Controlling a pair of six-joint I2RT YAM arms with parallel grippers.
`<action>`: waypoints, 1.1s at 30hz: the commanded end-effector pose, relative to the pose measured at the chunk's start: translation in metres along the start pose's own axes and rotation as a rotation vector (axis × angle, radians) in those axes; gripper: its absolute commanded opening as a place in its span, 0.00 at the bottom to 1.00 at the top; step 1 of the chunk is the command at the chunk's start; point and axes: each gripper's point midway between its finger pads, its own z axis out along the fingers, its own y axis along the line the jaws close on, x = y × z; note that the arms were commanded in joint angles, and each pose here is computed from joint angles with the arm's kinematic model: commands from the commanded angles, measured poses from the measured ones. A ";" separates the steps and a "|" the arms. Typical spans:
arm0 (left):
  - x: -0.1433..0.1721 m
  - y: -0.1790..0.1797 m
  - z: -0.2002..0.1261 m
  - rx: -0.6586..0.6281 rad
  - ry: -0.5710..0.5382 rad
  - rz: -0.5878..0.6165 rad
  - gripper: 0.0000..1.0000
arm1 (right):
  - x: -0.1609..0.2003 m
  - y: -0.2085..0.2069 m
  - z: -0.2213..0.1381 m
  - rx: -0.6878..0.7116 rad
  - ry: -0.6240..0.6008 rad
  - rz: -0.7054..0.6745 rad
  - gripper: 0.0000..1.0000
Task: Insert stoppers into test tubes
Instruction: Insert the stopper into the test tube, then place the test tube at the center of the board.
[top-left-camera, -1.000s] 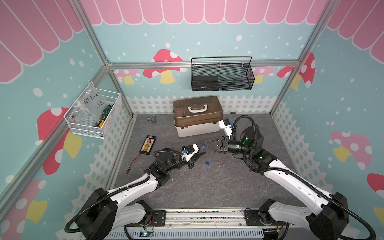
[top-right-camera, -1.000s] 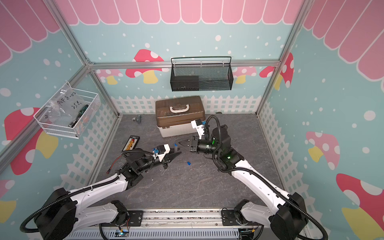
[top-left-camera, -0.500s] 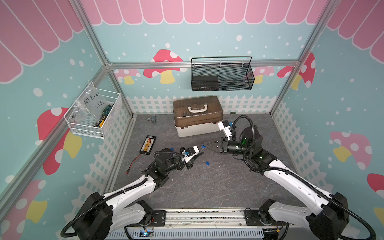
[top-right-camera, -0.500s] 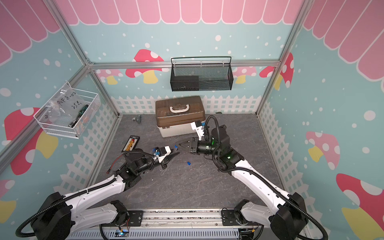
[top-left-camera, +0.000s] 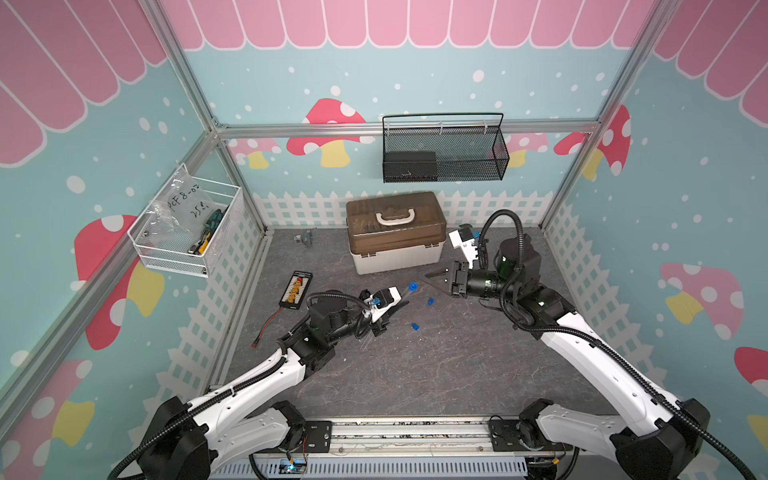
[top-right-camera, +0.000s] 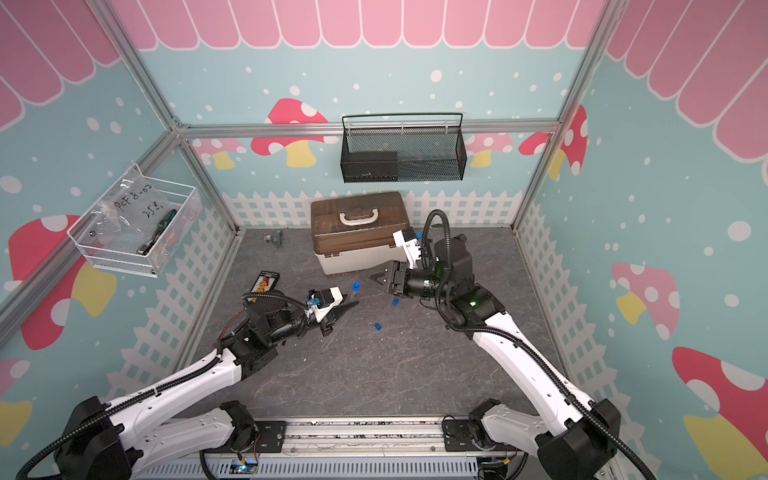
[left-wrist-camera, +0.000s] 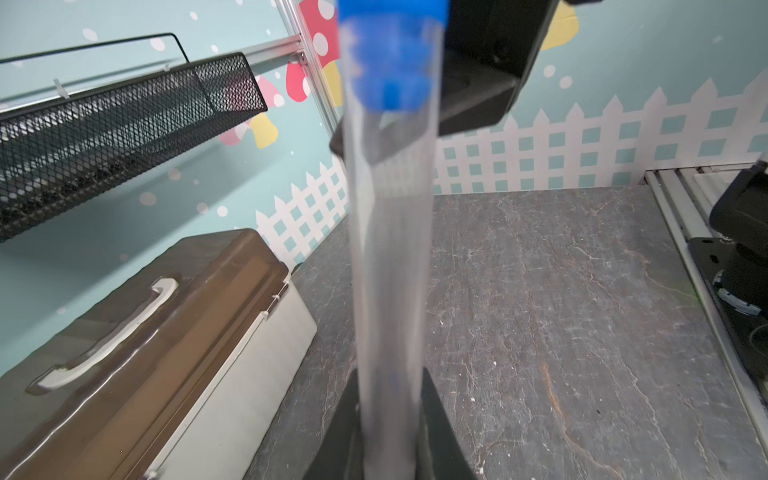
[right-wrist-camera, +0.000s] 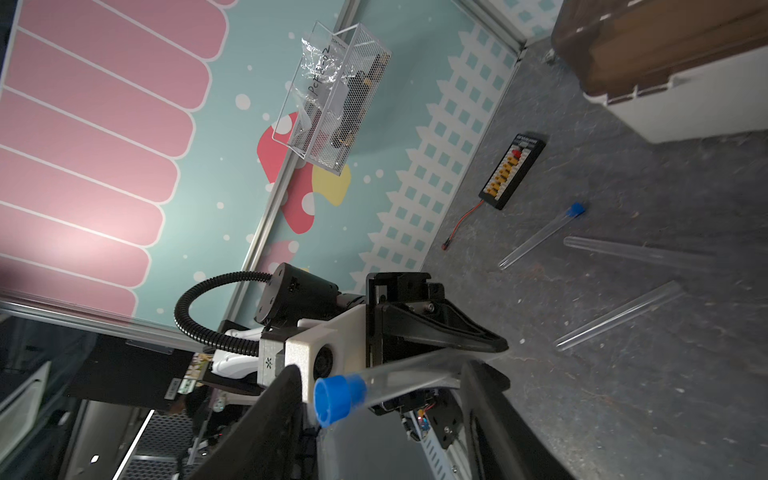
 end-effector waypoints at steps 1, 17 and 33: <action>0.058 -0.006 -0.008 -0.013 0.280 -0.115 0.00 | 0.000 -0.010 -0.014 0.063 -0.042 -0.037 0.63; 0.157 0.020 -0.094 -0.181 0.887 -0.235 0.00 | 0.051 -0.138 -0.040 0.510 0.031 0.022 0.59; 0.235 0.024 -0.128 -0.224 1.218 -0.357 0.00 | 0.066 -0.149 -0.041 0.511 0.061 0.018 0.59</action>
